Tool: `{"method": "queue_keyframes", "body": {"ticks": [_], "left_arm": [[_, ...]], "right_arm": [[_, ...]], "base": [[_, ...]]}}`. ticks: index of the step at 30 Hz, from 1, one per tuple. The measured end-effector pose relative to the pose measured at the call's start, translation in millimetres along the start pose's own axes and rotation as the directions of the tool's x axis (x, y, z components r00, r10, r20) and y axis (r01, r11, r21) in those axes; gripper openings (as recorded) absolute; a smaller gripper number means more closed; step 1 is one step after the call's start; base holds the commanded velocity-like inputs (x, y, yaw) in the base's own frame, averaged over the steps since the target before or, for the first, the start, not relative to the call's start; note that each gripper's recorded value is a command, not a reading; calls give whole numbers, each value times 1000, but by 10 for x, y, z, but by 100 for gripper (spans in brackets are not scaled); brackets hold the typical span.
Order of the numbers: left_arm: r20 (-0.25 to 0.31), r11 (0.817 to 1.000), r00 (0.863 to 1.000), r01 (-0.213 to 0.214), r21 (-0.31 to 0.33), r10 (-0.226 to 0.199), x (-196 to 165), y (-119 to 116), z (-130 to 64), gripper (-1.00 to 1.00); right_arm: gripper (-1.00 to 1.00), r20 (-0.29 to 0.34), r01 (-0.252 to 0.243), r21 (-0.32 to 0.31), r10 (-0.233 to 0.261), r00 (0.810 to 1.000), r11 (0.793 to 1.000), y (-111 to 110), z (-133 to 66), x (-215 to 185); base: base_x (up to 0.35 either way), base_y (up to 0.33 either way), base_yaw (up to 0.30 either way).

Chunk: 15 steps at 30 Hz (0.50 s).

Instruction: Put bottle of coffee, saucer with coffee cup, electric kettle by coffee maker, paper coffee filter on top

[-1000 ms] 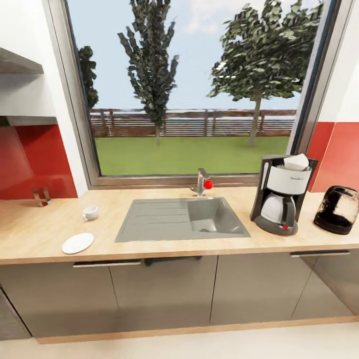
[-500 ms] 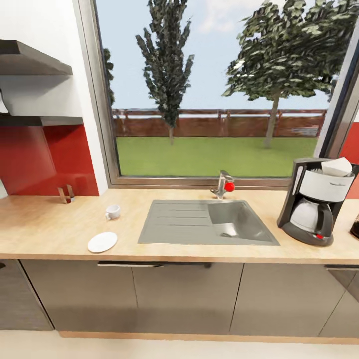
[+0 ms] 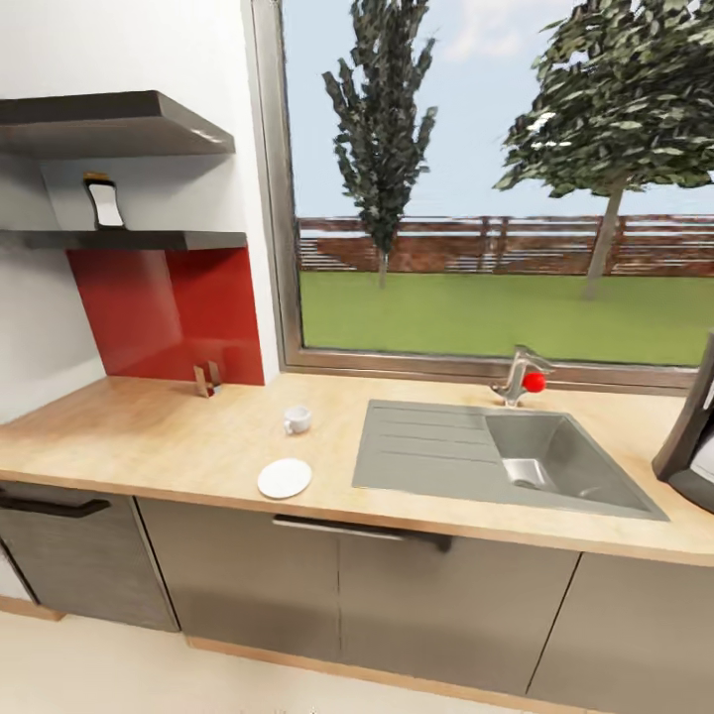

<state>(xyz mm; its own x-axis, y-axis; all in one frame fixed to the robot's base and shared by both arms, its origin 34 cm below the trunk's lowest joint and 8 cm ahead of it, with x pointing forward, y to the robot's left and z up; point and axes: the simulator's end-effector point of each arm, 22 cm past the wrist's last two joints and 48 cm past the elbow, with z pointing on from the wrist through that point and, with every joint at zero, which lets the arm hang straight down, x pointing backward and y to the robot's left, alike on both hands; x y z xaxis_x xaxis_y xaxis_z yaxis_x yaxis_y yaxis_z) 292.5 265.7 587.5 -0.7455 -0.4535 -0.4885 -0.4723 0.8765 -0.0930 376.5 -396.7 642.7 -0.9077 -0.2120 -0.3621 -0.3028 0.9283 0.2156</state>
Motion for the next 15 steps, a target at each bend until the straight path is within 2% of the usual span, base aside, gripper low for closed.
{"method": "queue_keyframes", "body": {"ticks": [7, 13, 15], "left_arm": [[0, 1000, 1000, 0, 0, 0, -2, 4, 0, 100], [1, 1000, 1000, 0, 0, 0, -2, 5, 0, 100], [1, 1000, 1000, 0, 0, 0, -2, 4, -1, 100]], "right_arm": [[100, 0, 0, 2, 0, 1000, 1000, 1, 4, -1], [100, 1, 0, 2, 0, 1000, 1000, 3, 5, -2], [100, 1, 0, 5, 0, 1000, 1000, -4, 2, 0]], "base": [[21, 307, 269], [121, 305, 266], [186, 275, 64]]}}
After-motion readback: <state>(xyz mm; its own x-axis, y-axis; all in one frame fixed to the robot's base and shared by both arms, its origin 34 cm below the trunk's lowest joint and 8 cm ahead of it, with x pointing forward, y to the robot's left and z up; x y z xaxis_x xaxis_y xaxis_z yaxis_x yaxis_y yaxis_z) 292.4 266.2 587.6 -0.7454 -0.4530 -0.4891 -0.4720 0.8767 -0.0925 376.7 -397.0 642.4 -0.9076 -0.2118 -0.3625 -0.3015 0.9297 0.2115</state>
